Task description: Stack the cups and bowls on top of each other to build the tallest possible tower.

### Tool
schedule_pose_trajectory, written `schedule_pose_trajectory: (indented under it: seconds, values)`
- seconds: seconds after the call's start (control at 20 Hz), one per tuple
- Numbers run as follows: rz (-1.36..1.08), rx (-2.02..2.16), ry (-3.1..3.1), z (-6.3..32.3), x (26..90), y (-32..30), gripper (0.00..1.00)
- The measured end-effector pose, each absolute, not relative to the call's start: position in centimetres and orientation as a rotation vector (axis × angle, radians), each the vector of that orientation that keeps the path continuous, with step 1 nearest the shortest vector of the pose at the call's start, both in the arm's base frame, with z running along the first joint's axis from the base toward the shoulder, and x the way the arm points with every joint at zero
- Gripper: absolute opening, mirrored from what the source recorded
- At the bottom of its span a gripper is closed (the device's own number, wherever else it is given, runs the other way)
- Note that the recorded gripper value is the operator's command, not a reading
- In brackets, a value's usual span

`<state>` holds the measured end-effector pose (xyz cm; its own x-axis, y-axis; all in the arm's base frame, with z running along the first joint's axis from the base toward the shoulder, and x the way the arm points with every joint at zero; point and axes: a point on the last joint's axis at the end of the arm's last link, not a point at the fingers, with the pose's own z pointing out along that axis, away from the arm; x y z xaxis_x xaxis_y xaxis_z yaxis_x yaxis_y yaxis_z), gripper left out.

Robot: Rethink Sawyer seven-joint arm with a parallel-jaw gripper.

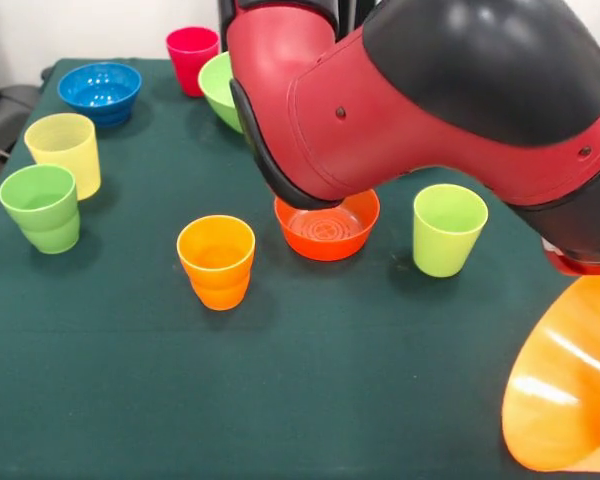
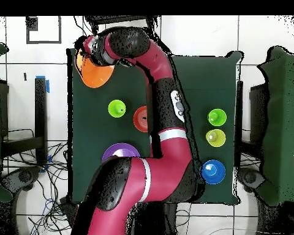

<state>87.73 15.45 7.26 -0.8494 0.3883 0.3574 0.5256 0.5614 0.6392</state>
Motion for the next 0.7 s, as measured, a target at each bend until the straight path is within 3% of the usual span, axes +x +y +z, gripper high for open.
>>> schedule_pose_trajectory:
  seconds: [0.7]
  values:
    - [-1.164,-0.759,-2.546,8.3,87.2,12.7,0.00]
